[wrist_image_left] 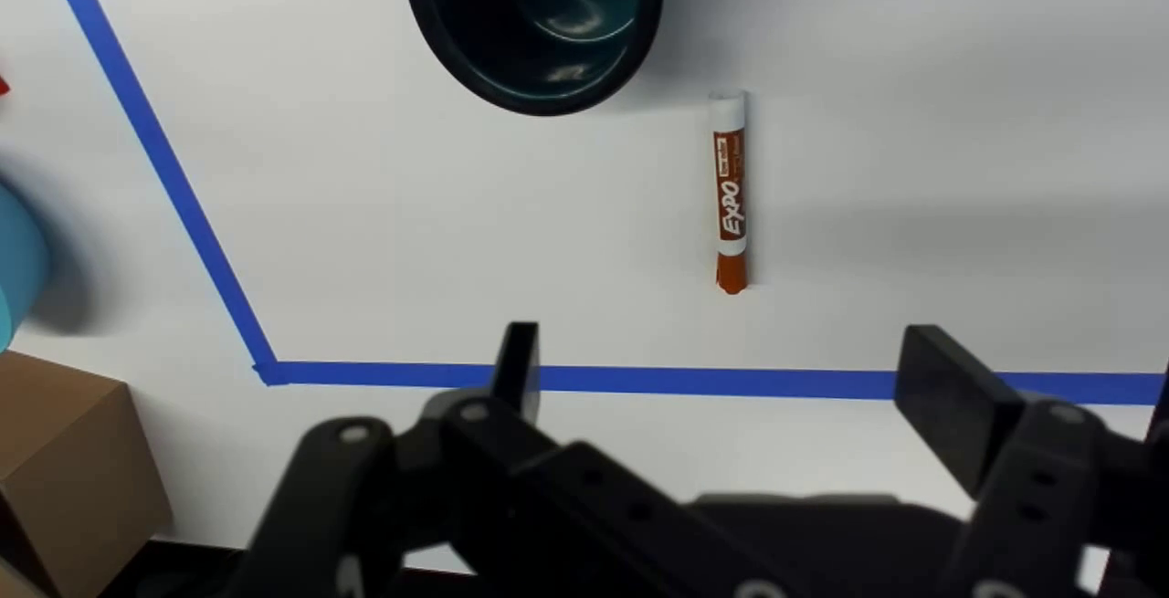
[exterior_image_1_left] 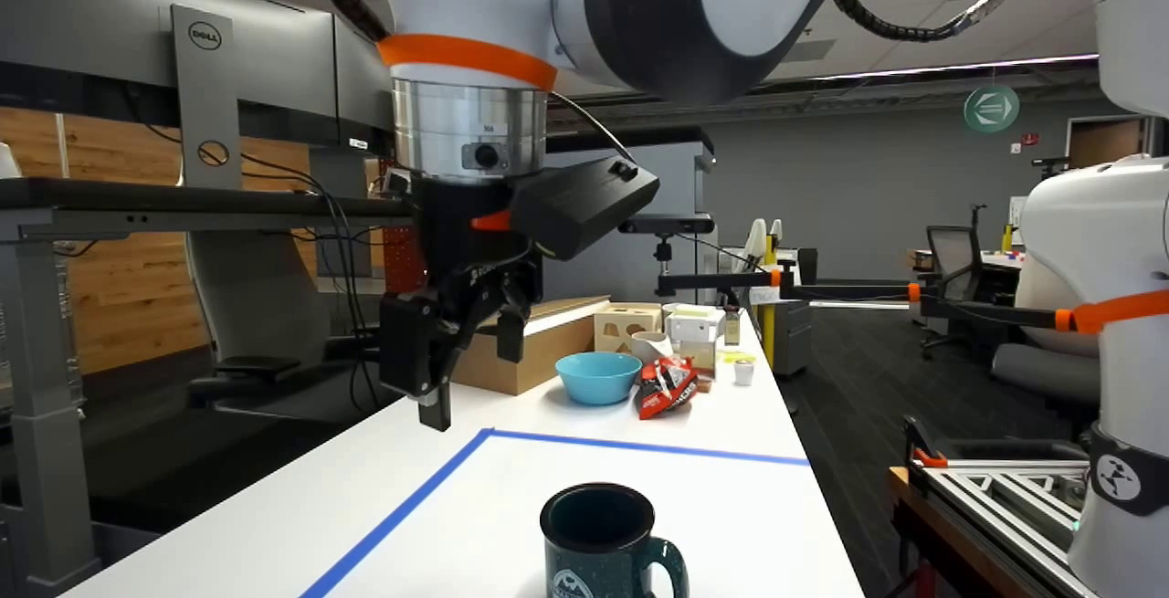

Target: Put the marker on the table

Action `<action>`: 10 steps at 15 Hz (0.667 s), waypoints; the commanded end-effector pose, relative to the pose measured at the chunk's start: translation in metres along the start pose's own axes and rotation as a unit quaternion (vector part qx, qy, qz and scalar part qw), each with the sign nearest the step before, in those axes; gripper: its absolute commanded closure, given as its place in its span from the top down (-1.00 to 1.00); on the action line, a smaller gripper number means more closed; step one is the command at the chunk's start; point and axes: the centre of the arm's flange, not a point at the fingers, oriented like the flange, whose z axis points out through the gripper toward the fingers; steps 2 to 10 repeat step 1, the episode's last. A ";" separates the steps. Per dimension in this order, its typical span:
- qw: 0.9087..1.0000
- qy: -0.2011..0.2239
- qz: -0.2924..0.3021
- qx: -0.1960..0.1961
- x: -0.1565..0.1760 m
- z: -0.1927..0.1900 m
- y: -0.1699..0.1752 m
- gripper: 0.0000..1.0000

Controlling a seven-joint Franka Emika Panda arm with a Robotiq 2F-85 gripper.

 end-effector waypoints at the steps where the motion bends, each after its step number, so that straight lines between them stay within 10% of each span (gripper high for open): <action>1: 1.000 0.000 0.000 0.000 0.000 0.000 0.000 1.00; 10: 1.000 0.000 0.000 0.000 0.000 0.000 0.000 1.00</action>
